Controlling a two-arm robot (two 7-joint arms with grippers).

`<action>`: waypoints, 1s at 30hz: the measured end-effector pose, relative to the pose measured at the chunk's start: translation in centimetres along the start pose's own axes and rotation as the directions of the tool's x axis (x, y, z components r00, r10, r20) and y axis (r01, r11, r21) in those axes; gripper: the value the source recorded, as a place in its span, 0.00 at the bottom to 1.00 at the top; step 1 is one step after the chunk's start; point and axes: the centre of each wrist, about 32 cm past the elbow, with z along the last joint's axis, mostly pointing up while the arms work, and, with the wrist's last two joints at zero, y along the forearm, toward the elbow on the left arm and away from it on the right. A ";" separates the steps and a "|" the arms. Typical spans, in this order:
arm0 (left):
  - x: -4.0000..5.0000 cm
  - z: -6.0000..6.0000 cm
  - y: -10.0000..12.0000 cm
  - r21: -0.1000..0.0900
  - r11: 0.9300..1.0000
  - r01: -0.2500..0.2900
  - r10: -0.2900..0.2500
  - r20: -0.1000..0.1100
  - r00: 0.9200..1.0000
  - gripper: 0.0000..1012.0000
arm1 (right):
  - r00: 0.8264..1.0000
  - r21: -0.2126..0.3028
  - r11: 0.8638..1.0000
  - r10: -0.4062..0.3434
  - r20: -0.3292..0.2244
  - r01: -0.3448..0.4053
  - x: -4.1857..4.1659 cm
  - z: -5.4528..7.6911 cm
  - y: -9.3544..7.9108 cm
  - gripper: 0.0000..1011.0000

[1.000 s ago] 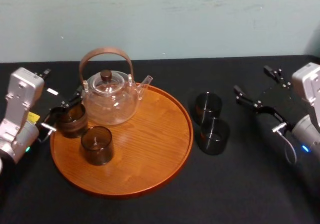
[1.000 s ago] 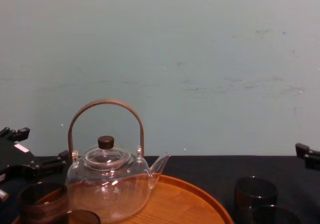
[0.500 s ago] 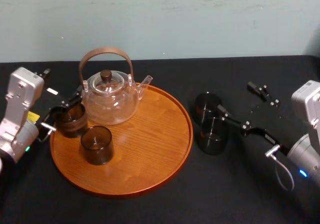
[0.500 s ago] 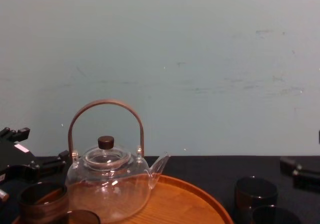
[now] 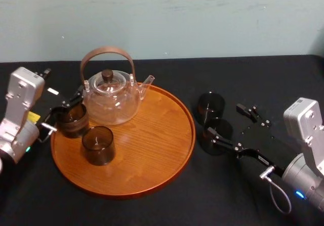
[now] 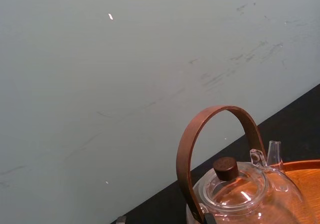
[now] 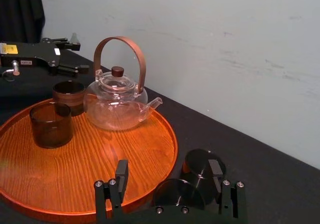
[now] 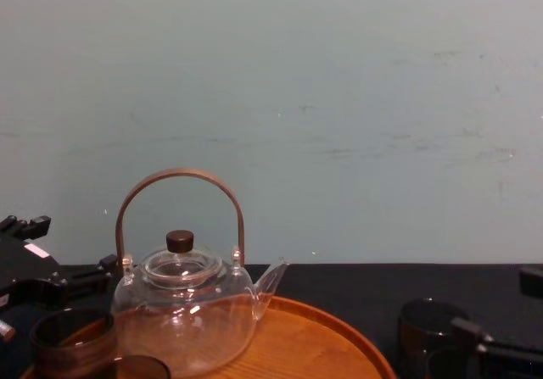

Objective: Pick up the glass from the table and place it on the tray.

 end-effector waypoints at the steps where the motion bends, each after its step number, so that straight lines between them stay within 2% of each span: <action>1: 0.00 0.0 0.0 0.000 1.000 0.000 0.000 0.000 1.000 0.99 | 1.000 -0.003 1.000 0.000 -0.005 0.000 -0.07 -0.1 0.0 0.99; 16: 0.00 0.0 0.0 0.000 1.000 0.000 0.000 0.000 1.000 0.99 | 0.999 -0.036 0.999 -0.027 -0.043 0.026 -0.40 -0.9 -0.9 0.99; 30: 0.01 0.0 0.0 0.000 1.000 0.000 0.000 0.000 1.000 0.99 | 0.995 -0.079 0.996 -0.047 -0.086 0.040 -0.51 -2.7 -1.3 0.99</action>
